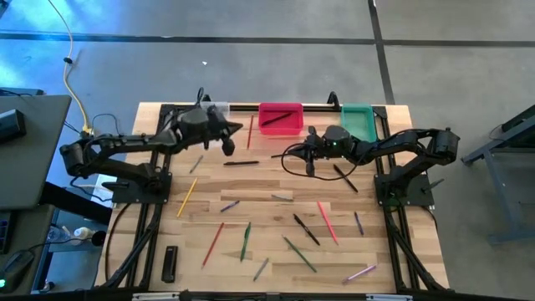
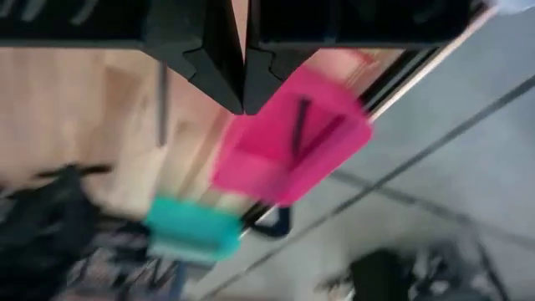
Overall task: Sort crayons/erasers/pens/pencils in bins
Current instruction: Put the blue pencil into the blue bin
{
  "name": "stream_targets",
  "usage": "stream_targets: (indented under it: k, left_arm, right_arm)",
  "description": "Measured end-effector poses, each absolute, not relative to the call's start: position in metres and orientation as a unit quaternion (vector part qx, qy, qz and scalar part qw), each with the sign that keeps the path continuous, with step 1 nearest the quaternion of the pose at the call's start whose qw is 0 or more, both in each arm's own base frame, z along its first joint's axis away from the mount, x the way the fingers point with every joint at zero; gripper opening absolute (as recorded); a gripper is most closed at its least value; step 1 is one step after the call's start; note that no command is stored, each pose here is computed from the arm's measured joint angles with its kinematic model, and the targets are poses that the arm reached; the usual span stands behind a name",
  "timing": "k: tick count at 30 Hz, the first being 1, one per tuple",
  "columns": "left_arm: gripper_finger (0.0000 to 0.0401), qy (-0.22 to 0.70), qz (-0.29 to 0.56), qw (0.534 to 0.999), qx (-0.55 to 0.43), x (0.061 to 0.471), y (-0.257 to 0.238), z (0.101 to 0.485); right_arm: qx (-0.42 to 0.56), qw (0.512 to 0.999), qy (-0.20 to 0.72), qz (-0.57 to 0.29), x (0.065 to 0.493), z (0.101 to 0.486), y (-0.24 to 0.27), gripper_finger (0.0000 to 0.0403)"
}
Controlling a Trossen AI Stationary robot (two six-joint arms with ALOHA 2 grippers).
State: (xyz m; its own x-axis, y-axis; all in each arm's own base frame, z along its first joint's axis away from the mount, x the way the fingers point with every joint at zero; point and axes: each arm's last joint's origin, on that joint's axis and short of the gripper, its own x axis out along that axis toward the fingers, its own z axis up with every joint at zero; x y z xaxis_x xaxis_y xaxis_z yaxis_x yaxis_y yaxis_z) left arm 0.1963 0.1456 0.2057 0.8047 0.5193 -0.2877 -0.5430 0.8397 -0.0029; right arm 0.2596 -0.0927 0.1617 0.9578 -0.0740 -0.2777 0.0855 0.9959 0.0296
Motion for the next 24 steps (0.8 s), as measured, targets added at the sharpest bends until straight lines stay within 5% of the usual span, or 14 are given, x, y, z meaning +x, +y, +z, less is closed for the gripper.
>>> stream_targets:
  k: [9,24]
  left_arm:
    - [0.0000,0.007,0.197,0.980,-0.021,0.184,0.115,0.185]
    - [0.0000,0.003,0.156,0.988,0.000,0.171,0.091,0.163]
  right_arm:
    - [0.035,0.976,0.201,-0.079,0.269,0.161,-0.086,0.0000]
    - [0.029,0.923,0.373,-0.090,0.293,0.190,-0.071,0.0019]
